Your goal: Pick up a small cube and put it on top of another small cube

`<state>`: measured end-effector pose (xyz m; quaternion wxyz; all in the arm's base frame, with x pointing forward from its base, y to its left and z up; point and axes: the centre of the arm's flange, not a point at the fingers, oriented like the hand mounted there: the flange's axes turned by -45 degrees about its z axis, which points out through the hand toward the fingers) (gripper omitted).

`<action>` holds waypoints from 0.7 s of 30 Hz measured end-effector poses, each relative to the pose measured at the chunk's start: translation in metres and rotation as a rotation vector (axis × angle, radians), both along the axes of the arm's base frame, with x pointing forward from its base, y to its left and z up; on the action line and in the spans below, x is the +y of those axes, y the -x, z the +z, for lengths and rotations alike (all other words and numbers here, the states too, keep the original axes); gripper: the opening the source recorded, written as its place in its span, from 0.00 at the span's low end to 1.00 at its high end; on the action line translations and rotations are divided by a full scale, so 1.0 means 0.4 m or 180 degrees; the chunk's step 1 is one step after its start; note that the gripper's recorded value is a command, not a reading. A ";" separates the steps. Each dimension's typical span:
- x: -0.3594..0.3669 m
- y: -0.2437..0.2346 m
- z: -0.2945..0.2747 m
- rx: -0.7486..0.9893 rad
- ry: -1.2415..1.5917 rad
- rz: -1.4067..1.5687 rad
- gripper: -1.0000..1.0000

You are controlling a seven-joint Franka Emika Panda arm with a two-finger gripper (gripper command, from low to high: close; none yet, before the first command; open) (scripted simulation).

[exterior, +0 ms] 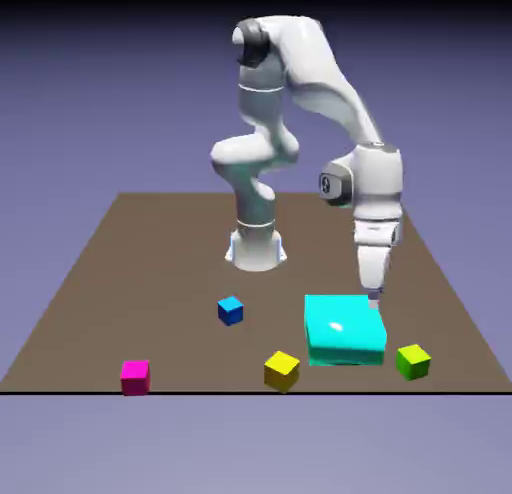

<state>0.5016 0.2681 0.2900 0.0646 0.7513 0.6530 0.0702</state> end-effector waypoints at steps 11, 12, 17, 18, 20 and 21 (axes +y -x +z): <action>0.249 0.056 -0.289 0.0530 0.0739 0.1526 0.50; 0.244 0.053 -0.332 0.0530 0.0739 0.1526 0.50; 0.231 0.051 -0.419 0.0531 0.0738 0.1526 0.00; 0.238 0.052 -0.376 0.0532 0.0739 0.1526 0.00; 0.249 0.056 -0.290 0.0533 0.0739 0.1526 0.00; 0.253 0.060 -0.247 0.0534 0.0738 0.1527 0.00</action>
